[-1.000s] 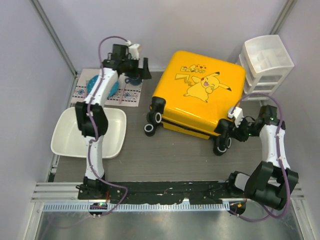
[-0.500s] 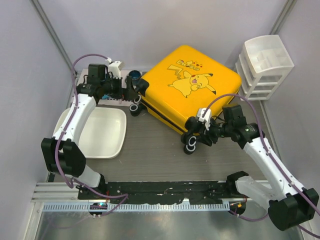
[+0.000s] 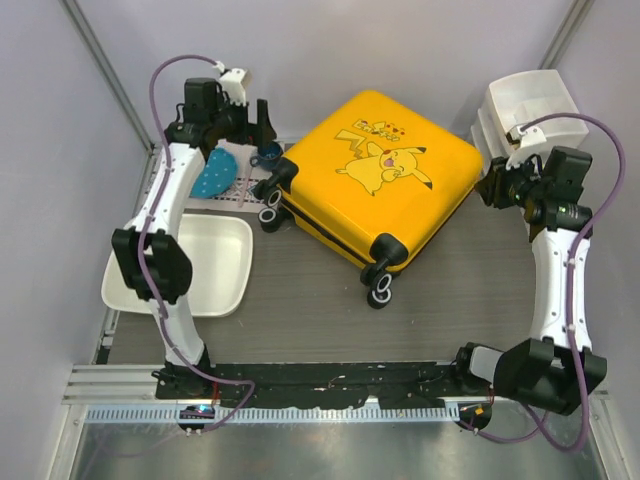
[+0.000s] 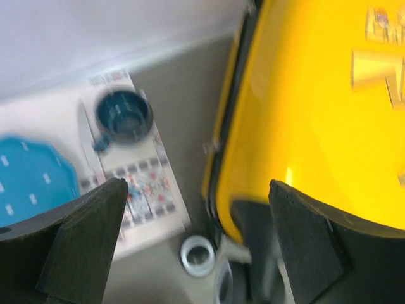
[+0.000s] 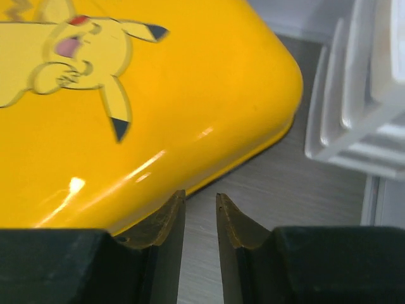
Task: Open, take out, and arrange the luggage
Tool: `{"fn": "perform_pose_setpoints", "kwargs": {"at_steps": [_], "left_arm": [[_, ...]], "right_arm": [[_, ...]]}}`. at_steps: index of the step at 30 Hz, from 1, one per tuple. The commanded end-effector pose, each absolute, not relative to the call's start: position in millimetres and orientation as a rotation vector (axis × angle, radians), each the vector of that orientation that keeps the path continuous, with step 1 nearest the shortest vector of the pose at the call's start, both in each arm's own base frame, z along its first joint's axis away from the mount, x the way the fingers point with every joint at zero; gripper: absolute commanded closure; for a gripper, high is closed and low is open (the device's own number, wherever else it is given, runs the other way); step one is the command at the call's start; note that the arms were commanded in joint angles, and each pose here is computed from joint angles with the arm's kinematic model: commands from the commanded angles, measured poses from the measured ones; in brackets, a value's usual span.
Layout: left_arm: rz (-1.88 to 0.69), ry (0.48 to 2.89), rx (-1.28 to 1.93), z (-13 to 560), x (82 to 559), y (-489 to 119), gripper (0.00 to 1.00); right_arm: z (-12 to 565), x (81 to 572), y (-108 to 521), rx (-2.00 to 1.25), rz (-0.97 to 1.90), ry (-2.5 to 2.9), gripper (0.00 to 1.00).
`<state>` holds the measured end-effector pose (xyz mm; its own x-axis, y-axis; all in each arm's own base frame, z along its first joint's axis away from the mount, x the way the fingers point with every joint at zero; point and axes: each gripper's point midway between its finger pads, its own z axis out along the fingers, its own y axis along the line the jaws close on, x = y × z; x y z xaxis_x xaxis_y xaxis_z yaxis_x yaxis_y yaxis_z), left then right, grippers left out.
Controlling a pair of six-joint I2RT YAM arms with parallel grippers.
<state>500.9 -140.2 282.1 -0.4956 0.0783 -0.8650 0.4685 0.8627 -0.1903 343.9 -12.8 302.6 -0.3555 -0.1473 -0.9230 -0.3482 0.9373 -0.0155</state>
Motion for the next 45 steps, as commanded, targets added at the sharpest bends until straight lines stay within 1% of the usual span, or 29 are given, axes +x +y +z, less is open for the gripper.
{"fn": "perform_pose_setpoints", "kwargs": {"at_steps": [1, 2, 3, 4, 5, 6, 7, 8, 11, 15, 16, 19, 22, 26, 28, 31, 33, 34, 35, 36, 37, 38, 39, 40, 41, 42, 43, 44, 45], "left_arm": [[-0.471, 1.951, 0.302, 280, 586, -145, 0.05], [-0.498, 1.961, 0.305, 272, 595, -150, 0.07], [-0.523, 1.903, 0.329, 288, 610, -160, 0.09], [-0.552, 1.903, 0.358, 279, 616, -173, 0.11], [-0.562, 1.932, 0.376, 244, 630, -182, 0.11], [-0.572, 1.899, 0.400, 247, 636, -191, 0.12], [-0.595, 1.887, 0.432, 240, 637, -206, 0.11], [-0.595, 1.887, 0.450, 219, 646, -212, 0.11], [-0.642, 1.839, 0.573, 198, 645, -247, 0.09], [-0.852, 1.775, 0.839, 159, 611, -303, 0.09], [-0.954, 1.735, 0.926, 159, 589, -325, 0.09], [-1.114, 1.645, 1.091, 160, 545, -363, 0.09], [-1.219, 1.616, 1.173, 158, 516, -380, 0.09], [-1.356, 1.639, 1.203, 165, 489, -378, 0.10], [-1.370, 1.646, 1.275, 161, 466, -386, 0.09], [-1.295, 1.627, 1.416, 160, 432, -411, 0.06], [-1.284, 1.643, 1.419, 157, 425, -418, 0.05], [-1.227, 1.609, 1.373, 166, 443, -421, 0.04], [-1.256, 1.715, 1.241, 172, 450, -414, 0.03], [-1.176, 1.771, 1.094, 177, 485, -389, 0.01], [-1.119, 1.677, 0.993, 204, 515, -378, 0.00], [-1.122, 1.735, 0.856, 198, 528, -355, 0.00], [-1.040, 1.743, 0.593, 238, 565, -302, 0.00], [-0.985, 1.699, 0.487, 261, 580, -273, 0.00], [-0.939, 1.726, 0.397, 262, 587, -244, 0.01], [-0.856, 1.688, 0.319, 301, 590, -196, 0.01], [-0.762, 1.737, 0.214, 300, 593, -165, 0.00], [-0.723, 1.791, 0.161, 288, 586, -134, 0.00], [-0.692, 1.812, 0.174, 307, 562, -122, 0.00]], "right_arm": [[264, 348, -54, -0.180, 0.136, 2.030, 0.70], [257, 344, -56, -0.202, 0.122, 2.042, 0.71], [238, 337, -54, -0.222, 0.127, 2.076, 0.73], [235, 330, -55, -0.300, 0.086, 2.067, 0.74], [230, 325, -53, -0.342, 0.088, 2.064, 0.75], [214, 315, -51, -0.371, 0.094, 2.094, 0.76], [214, 308, -51, -0.466, 0.047, 2.076, 0.77], [211, 302, -45, -0.524, 0.067, 2.073, 0.77], [198, 279, -36, -0.696, 0.071, 2.091, 0.78], [178, 244, -22, -0.844, 0.145, 2.167, 0.78], [175, 238, -21, -0.887, 0.149, 2.170, 0.78], [162, 219, -14, -1.021, 0.168, 2.163, 0.78], [146, 205, -6, -1.187, 0.207, 2.111, 0.76], [130, 218, -4, -1.213, 0.225, 2.054, 0.74], [122, 223, -4, -1.251, 0.238, 2.031, 0.74], [112, 218, -3, -1.332, 0.260, 2.013, 0.74], [112, 215, 2, -1.363, 0.273, 1.976, 0.73], [114, 215, 4, -1.376, 0.269, 1.949, 0.73], [121, 216, 12, -1.394, 0.270, 1.887, 0.73], [121, 215, 18, -1.406, 0.283, 1.861, 0.72], [122, 213, 25, -1.423, 0.296, 1.840, 0.72], [123, 210, 32, -1.428, 0.308, 1.828, 0.72], [122, 211, 47, -1.462, 0.332, 1.788, 0.72], [122, 212, 55, -1.453, 0.340, 1.780, 0.72], [123, 214, 64, -1.455, 0.350, 1.758, 0.71], [125, 218, 80, -1.434, 0.357, 1.737, 0.70], [126, 220, 92, -1.435, 0.363, 1.714, 0.69], [129, 230, 105, -1.366, 0.374, 1.709, 0.68], [129, 229, 123, -1.408, 0.383, 1.674, 0.68]]}}
